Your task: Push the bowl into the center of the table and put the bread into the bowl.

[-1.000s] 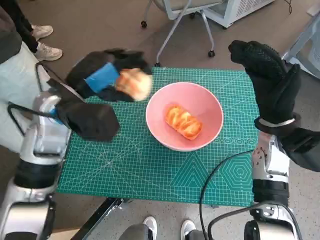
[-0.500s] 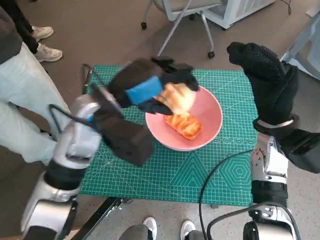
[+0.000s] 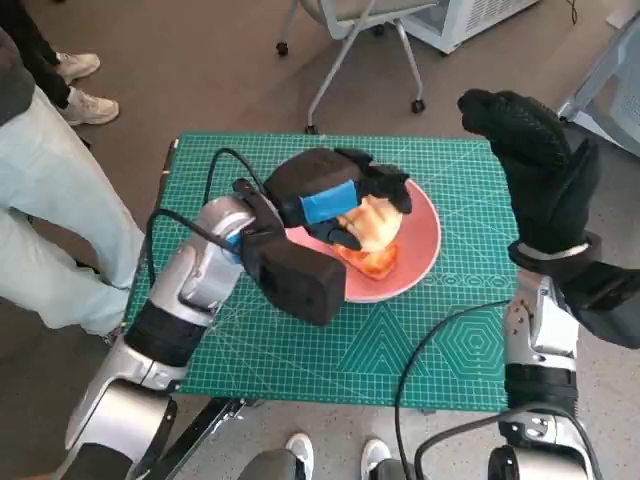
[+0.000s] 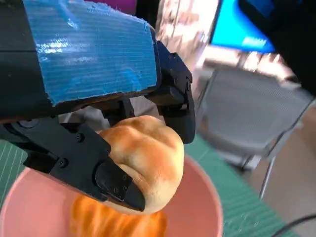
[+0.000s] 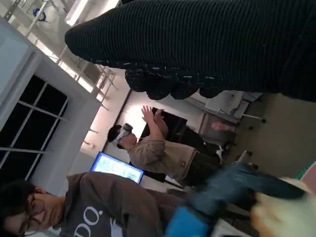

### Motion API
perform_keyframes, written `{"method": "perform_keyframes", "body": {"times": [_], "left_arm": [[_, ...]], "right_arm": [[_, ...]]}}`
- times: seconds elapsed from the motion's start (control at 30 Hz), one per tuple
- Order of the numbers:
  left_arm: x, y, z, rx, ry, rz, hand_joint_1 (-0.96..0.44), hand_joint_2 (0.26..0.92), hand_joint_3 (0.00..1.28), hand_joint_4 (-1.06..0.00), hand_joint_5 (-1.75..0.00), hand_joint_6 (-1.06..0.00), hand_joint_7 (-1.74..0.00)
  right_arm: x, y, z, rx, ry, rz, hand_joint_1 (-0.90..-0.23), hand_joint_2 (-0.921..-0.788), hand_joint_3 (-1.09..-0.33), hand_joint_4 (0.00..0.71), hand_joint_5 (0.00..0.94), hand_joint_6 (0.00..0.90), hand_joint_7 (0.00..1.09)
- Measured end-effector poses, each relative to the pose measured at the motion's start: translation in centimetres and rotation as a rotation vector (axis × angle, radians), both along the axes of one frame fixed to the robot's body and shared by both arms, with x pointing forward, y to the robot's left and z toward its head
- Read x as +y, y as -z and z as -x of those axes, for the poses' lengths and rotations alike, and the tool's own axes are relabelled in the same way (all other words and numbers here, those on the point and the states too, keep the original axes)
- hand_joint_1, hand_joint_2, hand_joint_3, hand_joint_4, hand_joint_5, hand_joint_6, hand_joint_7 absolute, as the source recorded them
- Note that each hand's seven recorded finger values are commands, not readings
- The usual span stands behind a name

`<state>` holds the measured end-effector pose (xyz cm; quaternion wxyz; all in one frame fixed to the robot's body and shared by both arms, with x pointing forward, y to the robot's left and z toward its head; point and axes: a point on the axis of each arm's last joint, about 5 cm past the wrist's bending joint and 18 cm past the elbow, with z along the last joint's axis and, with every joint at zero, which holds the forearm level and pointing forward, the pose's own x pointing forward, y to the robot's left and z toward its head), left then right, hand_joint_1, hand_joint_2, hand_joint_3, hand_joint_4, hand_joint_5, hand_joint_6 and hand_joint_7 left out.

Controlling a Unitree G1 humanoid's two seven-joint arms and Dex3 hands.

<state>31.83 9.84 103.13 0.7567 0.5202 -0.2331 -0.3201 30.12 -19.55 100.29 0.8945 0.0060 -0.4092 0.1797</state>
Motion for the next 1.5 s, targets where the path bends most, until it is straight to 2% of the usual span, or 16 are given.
{"method": "perform_keyframes", "body": {"times": [0.07,0.17,0.27,0.4,0.7,0.93,1.1,1.27,1.3,1.33,1.4,1.5], "left_arm": [[0.0,0.1,0.0,0.012,-0.006,-0.009,-0.09,0.898,0.05,-0.34,-0.21,-0.42,-0.12],[-0.1,0.2,0.0,0.018,-0.014,-0.027,-0.21,0.896,0.03,-0.25,-0.07,-0.35,-0.04],[-0.2,0.3,0.0,0.018,-0.015,-0.037,-0.29,0.897,0.02,-0.20,-0.02,-0.33,-0.01],[0.0,0.3,0.0,0.006,-0.004,-0.037,-0.35,0.899,0.01,-0.17,0.00,-0.31,0.00],[1.1,0.0,-0.1,0.014,0.019,0.036,-0.40,0.902,0.01,-0.10,0.00,-0.24,0.00],[2.9,-0.5,0.0,0.092,0.022,0.207,-0.40,0.912,0.01,-0.02,0.00,-0.18,0.00],[4.5,-0.8,0.2,0.164,0.039,0.399,-0.42,0.919,0.03,0.00,0.00,-0.15,0.00],[5.6,-1.1,0.8,0.164,0.076,0.639,-0.49,0.921,0.16,0.00,0.00,-0.16,-0.01],[5.7,-1.1,0.9,0.147,0.084,0.690,-0.52,0.921,0.28,0.00,0.00,-0.12,-0.02],[5.7,-1.2,1.1,0.127,0.094,0.733,-0.53,0.921,0.30,-0.01,0.00,-0.12,-0.03],[5.7,-1.3,1.4,0.075,0.113,0.830,-0.55,0.921,0.34,-0.05,-0.01,-0.06,-0.23],[5.7,-1.2,1.7,0.010,0.130,0.953,-0.57,0.921,0.39,-0.09,-0.02,-0.02,-0.38]], "right_arm": [[0.0,0.0,0.01,-0.001,0.002,-0.001,-0.671,-0.921,-0.656,0.197,0.005,0.120,0.38],[-0.1,0.0,0.03,-0.003,0.003,-0.001,-0.670,-0.921,-0.656,0.197,0.005,0.121,0.38],[-0.1,-0.1,0.05,-0.005,0.004,-0.002,-0.670,-0.921,-0.655,0.197,0.005,0.122,0.38],[-0.1,-0.1,0.07,-0.009,0.004,-0.002,-0.670,-0.921,-0.655,0.197,0.004,0.124,0.37],[0.0,-0.1,0.08,-0.009,0.005,-0.004,-0.668,-0.921,-0.657,0.197,0.003,0.124,0.37],[0.0,-0.1,0.08,-0.009,0.006,-0.003,-0.666,-0.921,-0.660,0.196,0.002,0.124,0.37],[0.0,-0.2,0.06,-0.009,0.009,0.000,-0.659,-0.921,-0.665,0.194,0.001,0.121,0.37],[0.0,-0.4,0.02,-0.010,0.009,0.001,-0.656,-0.921,-0.666,0.193,0.000,0.120,0.37],[0.0,-0.5,-0.01,-0.010,0.008,0.001,-0.652,-0.921,-0.665,0.194,0.001,0.122,0.37],[0.0,-0.6,-0.04,-0.012,0.007,0.002,-0.650,-0.921,-0.664,0.194,0.001,0.122,0.37],[0.1,-0.8,-0.14,-0.015,0.003,0.002,-0.644,-0.921,-0.664,0.193,0.000,0.122,0.37],[0.3,-1.2,-0.29,-0.026,-0.004,0.005,-0.643,-0.921,-0.663,0.192,0.000,0.122,0.37]]}}
